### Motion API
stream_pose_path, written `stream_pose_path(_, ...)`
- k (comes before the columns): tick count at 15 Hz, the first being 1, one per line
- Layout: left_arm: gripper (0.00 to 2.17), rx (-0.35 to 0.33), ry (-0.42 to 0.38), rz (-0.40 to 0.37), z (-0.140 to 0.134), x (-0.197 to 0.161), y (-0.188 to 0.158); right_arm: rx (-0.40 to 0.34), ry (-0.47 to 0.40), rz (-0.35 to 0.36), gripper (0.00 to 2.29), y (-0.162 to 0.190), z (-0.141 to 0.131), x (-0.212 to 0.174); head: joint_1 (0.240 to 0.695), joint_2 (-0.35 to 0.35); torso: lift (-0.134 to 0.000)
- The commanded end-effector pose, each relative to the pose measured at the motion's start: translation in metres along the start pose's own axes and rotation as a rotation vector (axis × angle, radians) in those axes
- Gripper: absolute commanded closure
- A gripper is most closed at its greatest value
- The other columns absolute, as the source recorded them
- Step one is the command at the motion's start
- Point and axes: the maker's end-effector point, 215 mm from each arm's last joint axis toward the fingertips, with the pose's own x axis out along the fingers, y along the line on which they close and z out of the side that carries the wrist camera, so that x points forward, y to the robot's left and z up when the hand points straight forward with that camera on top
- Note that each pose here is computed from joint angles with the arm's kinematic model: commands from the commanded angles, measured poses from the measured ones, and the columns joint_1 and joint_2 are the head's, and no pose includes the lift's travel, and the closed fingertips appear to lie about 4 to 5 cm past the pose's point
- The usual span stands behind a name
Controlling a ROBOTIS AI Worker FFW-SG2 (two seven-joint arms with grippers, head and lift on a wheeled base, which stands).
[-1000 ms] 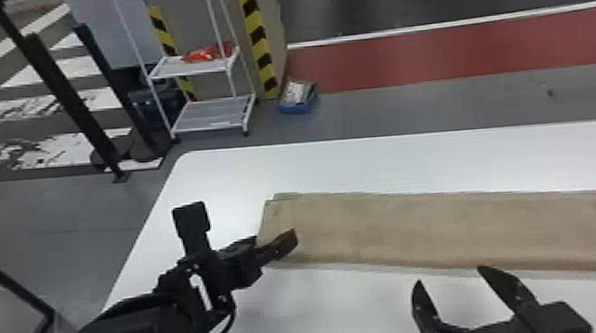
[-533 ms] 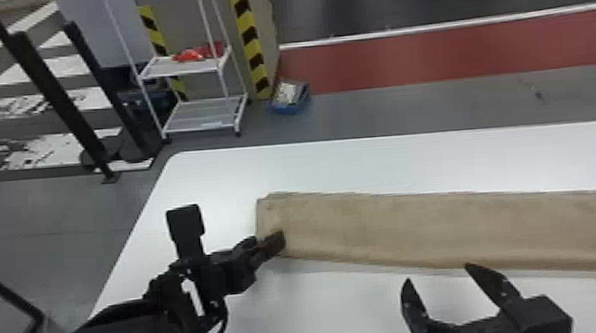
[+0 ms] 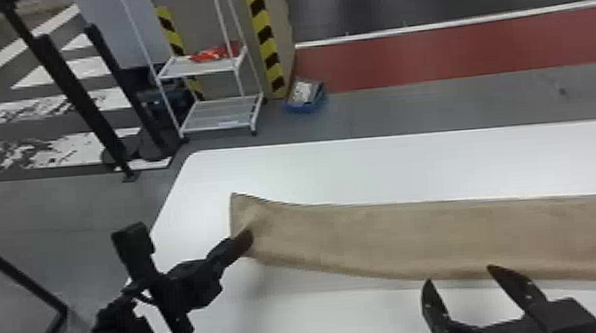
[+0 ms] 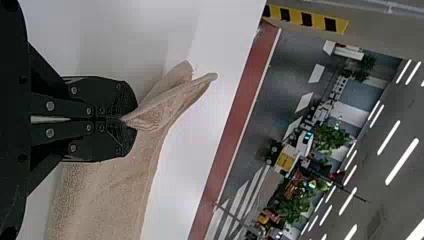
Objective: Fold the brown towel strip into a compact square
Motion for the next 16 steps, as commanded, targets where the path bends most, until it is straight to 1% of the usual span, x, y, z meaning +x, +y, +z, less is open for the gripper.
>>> stream_pose_path(1, 2.15, -0.013, -0.017, 0.061, 0.007, -0.026, 0.041, 0.001, -0.001, 0.003, 0.11, 0.002, 0.000, 0.000, 0.695, 0.288, -0.123)
stream_pose_path(4, 2.15, -0.028, -0.039, 0.129, 0.014, -0.052, 0.079, 0.003, 0.002, 0.002, 0.11, 0.002, -0.002, 0.001, 0.695, 0.350, -0.122)
stream_pose_path(5, 2.15, -0.028, -0.048, 0.138, 0.018, -0.056, 0.084, 0.003, 0.000, 0.002, 0.11, 0.002, -0.001, 0.001, 0.695, 0.350, -0.122)
stream_pose_path(7, 2.15, -0.020, -0.058, 0.125, 0.032, -0.059, 0.071, 0.003, 0.000, 0.004, 0.11, 0.004, -0.001, 0.001, 0.695, 0.350, -0.122)
stream_pose_path(9, 2.15, 0.021, -0.070, 0.088, 0.057, -0.059, 0.030, 0.004, 0.001, 0.003, 0.11, 0.004, -0.001, 0.002, 0.695, 0.350, -0.122)
stream_pose_path(10, 2.15, 0.043, -0.067, 0.060, 0.064, -0.055, 0.006, 0.002, 0.003, 0.000, 0.11, 0.003, -0.002, 0.001, 0.695, 0.350, -0.122)
stream_pose_path(11, 2.15, 0.078, -0.077, 0.042, 0.074, -0.050, -0.021, 0.002, 0.003, 0.000, 0.11, 0.003, -0.002, 0.001, 0.695, 0.350, -0.122)
stream_pose_path(13, 2.15, 0.130, -0.034, -0.003, 0.070, -0.038, -0.076, -0.001, 0.002, -0.003, 0.11, 0.002, -0.002, 0.001, 0.695, 0.350, -0.122)
stream_pose_path(14, 2.15, 0.158, -0.026, -0.025, 0.068, -0.032, -0.099, -0.001, 0.003, -0.004, 0.11, 0.001, -0.002, 0.001, 0.695, 0.333, -0.122)
stream_pose_path(16, 2.15, 0.235, -0.003, -0.055, 0.054, -0.013, -0.149, -0.005, 0.003, -0.007, 0.11, -0.002, -0.003, 0.001, 0.695, 0.276, -0.122)
